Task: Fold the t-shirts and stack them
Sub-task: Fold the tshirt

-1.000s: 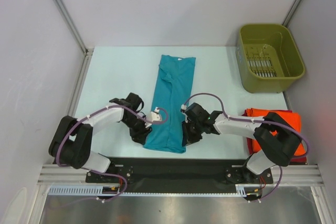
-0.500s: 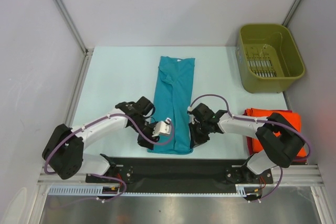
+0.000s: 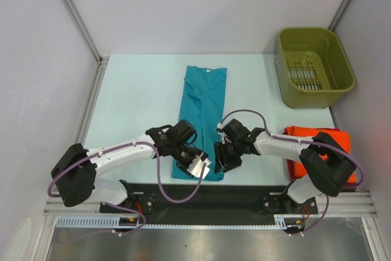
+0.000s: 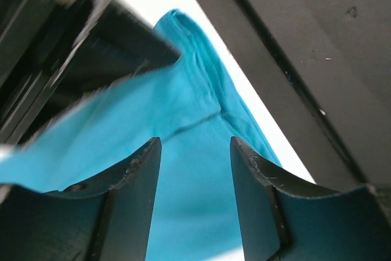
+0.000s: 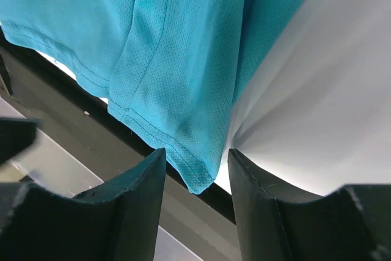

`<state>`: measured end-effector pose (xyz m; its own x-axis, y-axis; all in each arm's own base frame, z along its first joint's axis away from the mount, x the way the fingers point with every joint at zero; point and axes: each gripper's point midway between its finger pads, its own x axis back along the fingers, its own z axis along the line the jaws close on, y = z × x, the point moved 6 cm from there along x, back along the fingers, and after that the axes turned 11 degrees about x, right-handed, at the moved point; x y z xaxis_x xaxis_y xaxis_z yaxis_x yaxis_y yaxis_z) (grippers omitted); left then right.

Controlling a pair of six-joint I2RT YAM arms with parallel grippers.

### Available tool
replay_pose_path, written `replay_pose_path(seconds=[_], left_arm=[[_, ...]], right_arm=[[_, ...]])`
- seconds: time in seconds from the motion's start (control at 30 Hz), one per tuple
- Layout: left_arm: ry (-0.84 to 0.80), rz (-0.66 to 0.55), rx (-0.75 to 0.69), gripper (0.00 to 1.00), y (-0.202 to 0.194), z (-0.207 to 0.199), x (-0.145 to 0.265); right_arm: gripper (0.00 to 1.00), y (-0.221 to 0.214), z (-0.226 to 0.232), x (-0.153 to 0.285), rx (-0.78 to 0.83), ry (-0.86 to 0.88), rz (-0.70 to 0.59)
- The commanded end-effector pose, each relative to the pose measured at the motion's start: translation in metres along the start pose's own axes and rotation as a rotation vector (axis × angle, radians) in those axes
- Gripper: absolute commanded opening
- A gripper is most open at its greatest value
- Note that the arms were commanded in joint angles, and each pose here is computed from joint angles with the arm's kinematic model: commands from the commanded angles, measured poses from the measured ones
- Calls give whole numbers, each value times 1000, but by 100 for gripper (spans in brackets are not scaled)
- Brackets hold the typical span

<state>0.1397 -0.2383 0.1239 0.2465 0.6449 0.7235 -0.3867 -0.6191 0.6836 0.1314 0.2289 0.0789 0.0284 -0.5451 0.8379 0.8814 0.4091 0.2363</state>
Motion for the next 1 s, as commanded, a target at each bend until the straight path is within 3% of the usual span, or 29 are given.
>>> replay_pose_path(seconds=[0.0,0.4,0.7,0.97], left_arm=[[0,-22,-213,55,8,6,-15],[-5,57,-233,44,-17,-7,-52],[30,47,-203,36,-6,1,-53],[1,46,-203,1,-3,-3,-56]], right_arm=[[51,5,1,9,-27,1,-44],[52,-15,-5,14,-75,4,-78],[52,-17,-6,17,-77,-2,-101],[52,-16,-7,18,-69,-9,-104]])
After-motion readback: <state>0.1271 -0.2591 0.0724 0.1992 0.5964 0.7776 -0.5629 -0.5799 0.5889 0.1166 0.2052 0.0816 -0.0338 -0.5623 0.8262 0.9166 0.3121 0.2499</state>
